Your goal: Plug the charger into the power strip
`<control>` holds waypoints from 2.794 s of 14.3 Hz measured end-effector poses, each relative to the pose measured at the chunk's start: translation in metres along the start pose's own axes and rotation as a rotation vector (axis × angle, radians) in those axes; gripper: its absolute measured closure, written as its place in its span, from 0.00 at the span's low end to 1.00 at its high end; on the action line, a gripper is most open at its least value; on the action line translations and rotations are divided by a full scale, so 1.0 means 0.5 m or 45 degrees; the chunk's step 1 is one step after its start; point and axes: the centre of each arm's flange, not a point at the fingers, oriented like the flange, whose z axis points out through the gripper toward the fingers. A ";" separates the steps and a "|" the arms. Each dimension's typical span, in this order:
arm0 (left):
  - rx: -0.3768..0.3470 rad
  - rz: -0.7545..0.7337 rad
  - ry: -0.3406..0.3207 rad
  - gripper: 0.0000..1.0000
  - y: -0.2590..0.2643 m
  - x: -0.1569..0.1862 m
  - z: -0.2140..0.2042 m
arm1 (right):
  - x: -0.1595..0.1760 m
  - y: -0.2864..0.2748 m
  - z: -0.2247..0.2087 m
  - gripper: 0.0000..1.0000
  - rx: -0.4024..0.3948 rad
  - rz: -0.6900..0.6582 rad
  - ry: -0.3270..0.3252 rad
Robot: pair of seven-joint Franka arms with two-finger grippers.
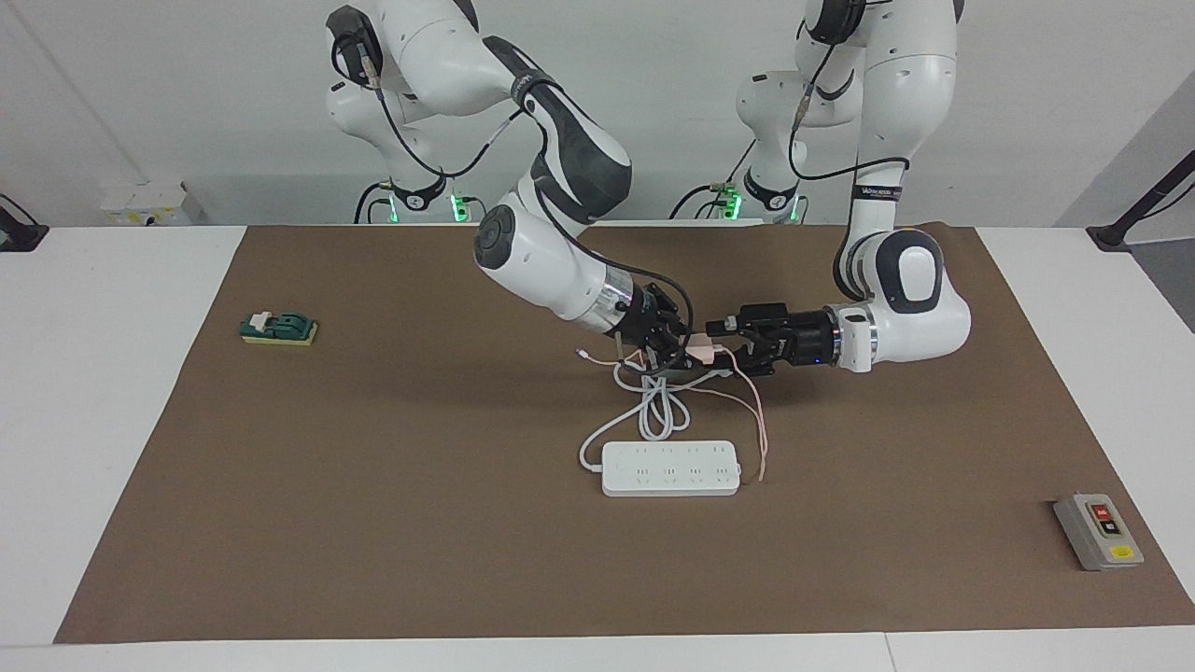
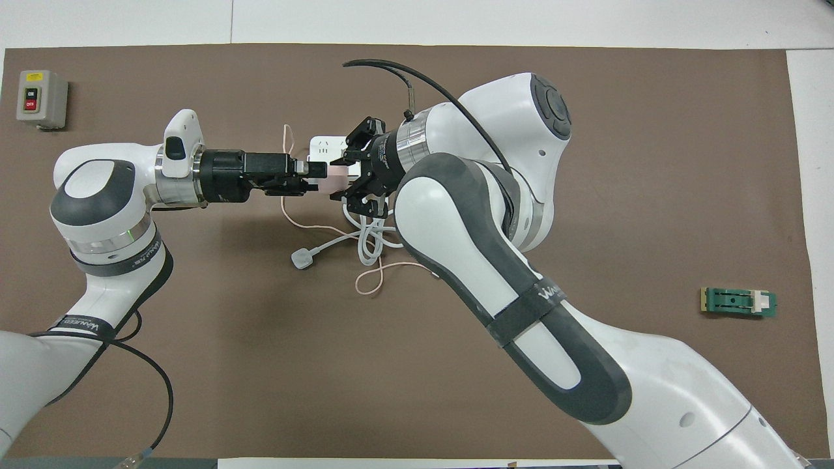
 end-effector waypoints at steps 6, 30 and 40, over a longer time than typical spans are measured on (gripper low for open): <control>0.002 -0.009 0.002 0.58 -0.008 -0.001 0.002 | -0.004 -0.003 -0.007 0.53 0.008 -0.003 -0.004; 1.381 0.819 -0.455 0.70 0.133 0.145 -0.120 | 0.251 -0.049 -0.538 0.00 -0.262 -1.049 0.489; 1.630 1.440 -0.885 0.70 0.144 0.169 0.130 | 0.238 0.101 -0.766 0.00 -0.798 -1.953 0.720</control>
